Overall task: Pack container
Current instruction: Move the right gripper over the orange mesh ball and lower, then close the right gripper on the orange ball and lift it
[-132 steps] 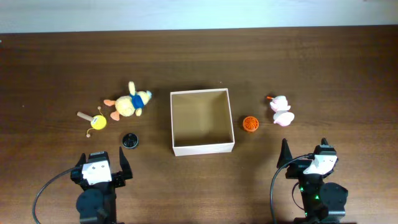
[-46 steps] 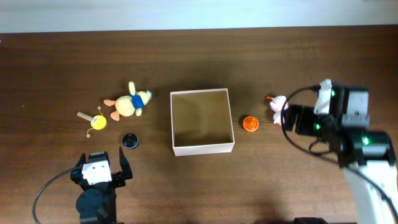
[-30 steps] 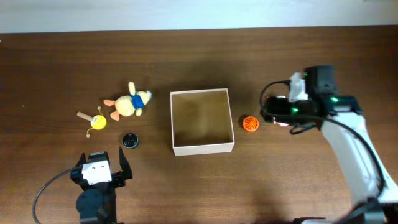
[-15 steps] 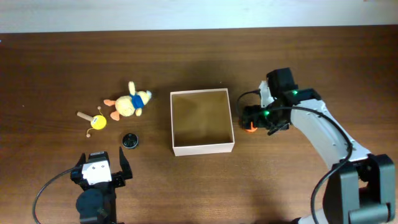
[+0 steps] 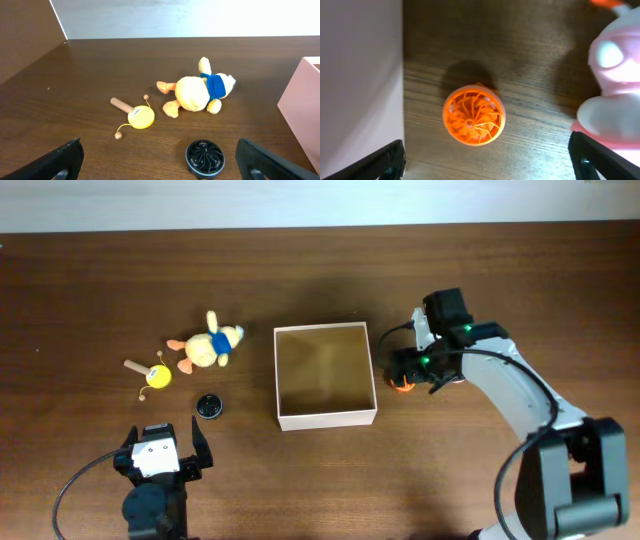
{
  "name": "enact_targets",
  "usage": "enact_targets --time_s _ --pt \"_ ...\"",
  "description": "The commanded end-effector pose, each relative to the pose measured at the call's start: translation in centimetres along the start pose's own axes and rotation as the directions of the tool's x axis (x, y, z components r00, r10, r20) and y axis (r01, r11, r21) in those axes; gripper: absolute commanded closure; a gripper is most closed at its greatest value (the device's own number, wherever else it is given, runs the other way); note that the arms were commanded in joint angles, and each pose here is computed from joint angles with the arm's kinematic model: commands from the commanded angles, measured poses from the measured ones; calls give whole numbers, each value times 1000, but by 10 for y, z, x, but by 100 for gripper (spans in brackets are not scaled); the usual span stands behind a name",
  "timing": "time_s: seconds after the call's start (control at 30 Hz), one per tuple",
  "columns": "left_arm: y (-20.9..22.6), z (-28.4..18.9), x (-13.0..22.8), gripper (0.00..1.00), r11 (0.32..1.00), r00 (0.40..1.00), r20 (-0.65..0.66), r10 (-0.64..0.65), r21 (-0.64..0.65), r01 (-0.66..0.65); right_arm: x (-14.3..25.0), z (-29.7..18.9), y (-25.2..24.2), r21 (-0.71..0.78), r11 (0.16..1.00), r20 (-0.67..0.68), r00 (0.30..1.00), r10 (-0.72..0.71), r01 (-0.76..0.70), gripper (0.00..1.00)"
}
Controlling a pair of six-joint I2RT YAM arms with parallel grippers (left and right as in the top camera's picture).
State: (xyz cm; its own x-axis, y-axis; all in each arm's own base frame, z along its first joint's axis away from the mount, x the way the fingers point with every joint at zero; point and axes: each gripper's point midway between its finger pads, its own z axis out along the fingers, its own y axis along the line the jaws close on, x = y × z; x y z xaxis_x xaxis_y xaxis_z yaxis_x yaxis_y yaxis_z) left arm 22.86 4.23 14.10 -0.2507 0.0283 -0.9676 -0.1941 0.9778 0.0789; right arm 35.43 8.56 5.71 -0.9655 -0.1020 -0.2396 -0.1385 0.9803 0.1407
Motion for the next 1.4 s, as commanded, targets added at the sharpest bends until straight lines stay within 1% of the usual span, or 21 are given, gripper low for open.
enact_targets --time_s 0.0,0.4,0.57,0.8,0.9,0.97,1.1,1.27,1.37 --pt "2 0 1 1 1000 1000 1 15 -10 -15 6 14 1 4 1000 -41 999 -17 18 7" --pt "2 0 1 1 1000 1000 1 15 -10 -15 9 31 11 -12 999 -68 997 -44 43 7" --pt "2 0 1 1 1000 1000 1 15 -10 -15 11 40 12 -12 999 -85 995 -46 45 9" --pt "2 0 1 1 1000 1000 1 15 -10 -15 7 40 12 -13 999 -68 997 -47 46 14" --pt "2 0 1 1 1000 1000 1 15 -10 -15 9 44 11 -8 999 -80 996 -46 45 21" --pt "2 0 1 1 1000 1000 1 15 -10 -15 12 48 10 -6 999 -93 995 -44 44 22" --pt "2 0 1 1 1000 1000 1 15 -10 -15 18 58 7 0 999 -125 991 -40 40 22" --pt "2 0 1 1 1000 1000 1 15 -10 -15 19 60 6 7 999 -132 990 -39 40 22" --pt "2 0 1 1 1000 1000 1 15 -10 -15 19 60 6 7 999 -132 990 -39 40 29"
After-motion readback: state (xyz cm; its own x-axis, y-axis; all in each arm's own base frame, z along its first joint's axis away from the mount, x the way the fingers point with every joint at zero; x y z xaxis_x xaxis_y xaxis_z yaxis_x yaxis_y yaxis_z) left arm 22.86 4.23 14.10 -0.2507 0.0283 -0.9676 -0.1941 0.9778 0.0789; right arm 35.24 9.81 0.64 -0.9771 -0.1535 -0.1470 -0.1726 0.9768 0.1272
